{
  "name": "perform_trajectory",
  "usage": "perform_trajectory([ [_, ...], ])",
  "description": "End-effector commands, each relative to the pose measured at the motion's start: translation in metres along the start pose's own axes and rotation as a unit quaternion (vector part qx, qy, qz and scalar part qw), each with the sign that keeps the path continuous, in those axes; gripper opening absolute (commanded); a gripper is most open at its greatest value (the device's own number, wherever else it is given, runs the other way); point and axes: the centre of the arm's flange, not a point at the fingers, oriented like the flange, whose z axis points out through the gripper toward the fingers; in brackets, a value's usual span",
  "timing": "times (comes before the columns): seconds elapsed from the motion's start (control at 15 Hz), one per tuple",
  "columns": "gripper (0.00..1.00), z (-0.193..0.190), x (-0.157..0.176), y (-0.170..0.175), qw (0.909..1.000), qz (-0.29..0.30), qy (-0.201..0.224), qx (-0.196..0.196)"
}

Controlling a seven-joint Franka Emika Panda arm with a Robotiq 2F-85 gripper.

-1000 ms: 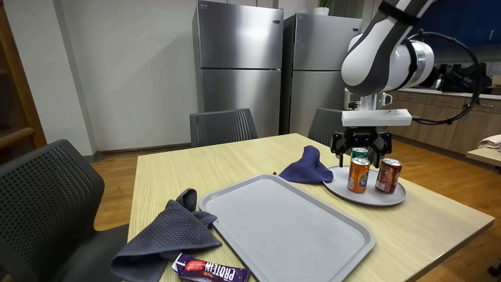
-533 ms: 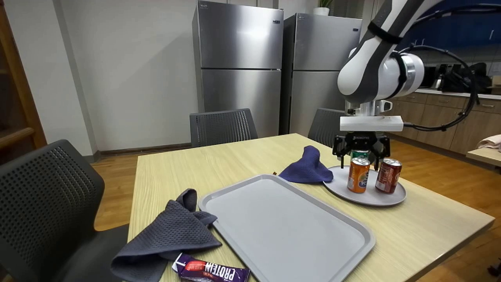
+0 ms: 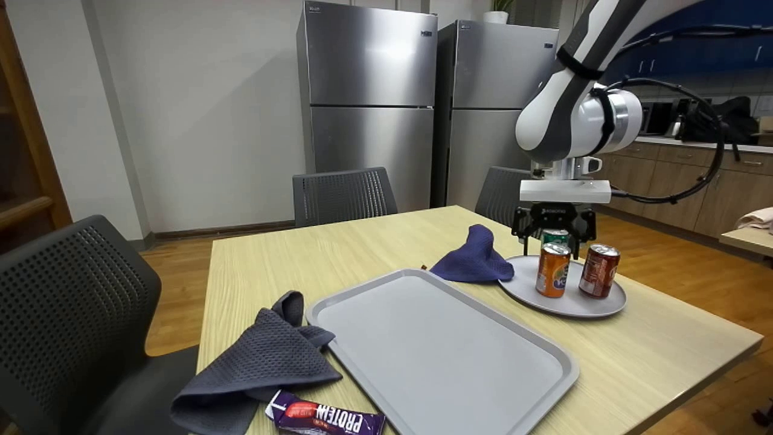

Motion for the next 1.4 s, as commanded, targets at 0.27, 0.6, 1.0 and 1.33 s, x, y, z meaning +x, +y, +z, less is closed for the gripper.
perform_trajectory([
  [0.27,1.00,0.0037,0.0166,0.0012,0.9998,0.017,-0.002,-0.007],
  [0.6,1.00,-0.0005,0.0141,0.0024,0.9999,0.008,0.001,-0.010],
  [1.0,1.00,0.0057,0.0107,0.0048,1.0000,0.008,0.003,-0.005],
  [1.33,1.00,0.0057,0.0107,0.0048,1.0000,0.008,0.003,-0.005],
])
